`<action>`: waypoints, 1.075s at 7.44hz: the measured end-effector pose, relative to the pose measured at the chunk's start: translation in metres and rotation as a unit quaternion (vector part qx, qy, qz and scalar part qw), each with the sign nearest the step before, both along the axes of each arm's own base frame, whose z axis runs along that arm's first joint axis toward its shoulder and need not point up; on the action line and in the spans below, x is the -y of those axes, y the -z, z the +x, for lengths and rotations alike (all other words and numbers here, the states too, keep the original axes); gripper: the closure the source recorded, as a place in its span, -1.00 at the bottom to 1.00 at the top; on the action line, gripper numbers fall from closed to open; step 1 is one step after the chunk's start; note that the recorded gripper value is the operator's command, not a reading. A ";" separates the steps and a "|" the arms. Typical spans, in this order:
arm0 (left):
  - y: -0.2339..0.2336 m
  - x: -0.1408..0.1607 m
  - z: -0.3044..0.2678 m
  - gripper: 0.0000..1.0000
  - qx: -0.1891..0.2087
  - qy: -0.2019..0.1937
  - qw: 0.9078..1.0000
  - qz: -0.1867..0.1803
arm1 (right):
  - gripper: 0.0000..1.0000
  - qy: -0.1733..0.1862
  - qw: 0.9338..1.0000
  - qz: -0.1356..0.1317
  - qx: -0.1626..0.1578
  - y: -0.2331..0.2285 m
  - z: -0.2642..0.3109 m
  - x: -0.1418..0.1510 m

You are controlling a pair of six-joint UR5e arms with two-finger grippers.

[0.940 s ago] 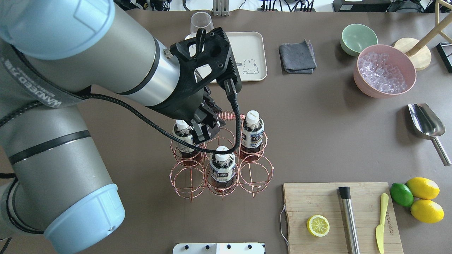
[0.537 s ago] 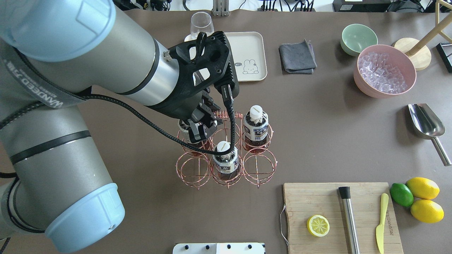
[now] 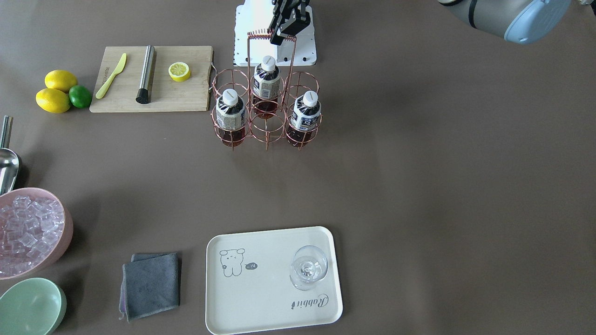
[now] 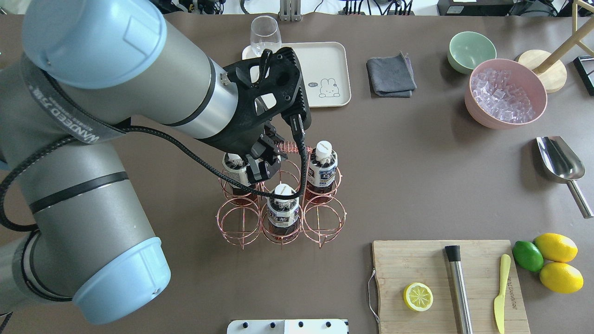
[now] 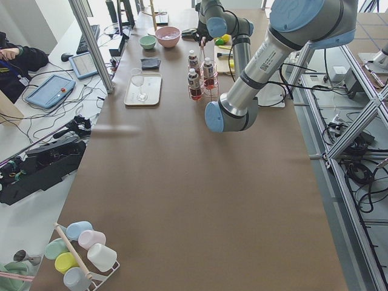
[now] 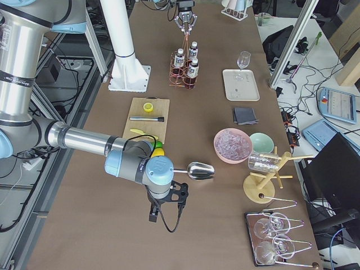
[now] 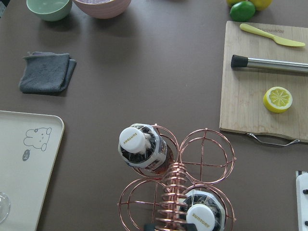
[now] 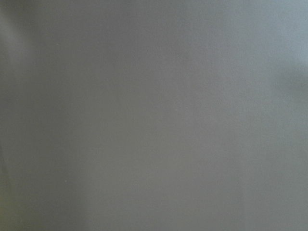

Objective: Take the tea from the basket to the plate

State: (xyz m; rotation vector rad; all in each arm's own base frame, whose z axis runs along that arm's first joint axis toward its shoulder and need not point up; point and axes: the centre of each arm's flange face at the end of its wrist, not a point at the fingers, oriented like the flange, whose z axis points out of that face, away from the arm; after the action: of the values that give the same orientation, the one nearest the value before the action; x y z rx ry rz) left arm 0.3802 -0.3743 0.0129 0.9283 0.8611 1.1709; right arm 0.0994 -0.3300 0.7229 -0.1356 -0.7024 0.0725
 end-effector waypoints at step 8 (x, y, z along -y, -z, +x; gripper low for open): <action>-0.012 0.006 0.010 1.00 0.011 0.000 1.000 -0.007 | -1.00 0.000 1.000 -0.003 0.002 -0.003 0.000 0.002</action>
State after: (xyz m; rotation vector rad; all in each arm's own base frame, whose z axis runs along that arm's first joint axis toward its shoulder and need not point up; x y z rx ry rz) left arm 0.3897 -0.3802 0.0247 0.9026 0.8512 1.1718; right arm 0.0989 -0.3319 0.7259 -0.1412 -0.7055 0.0749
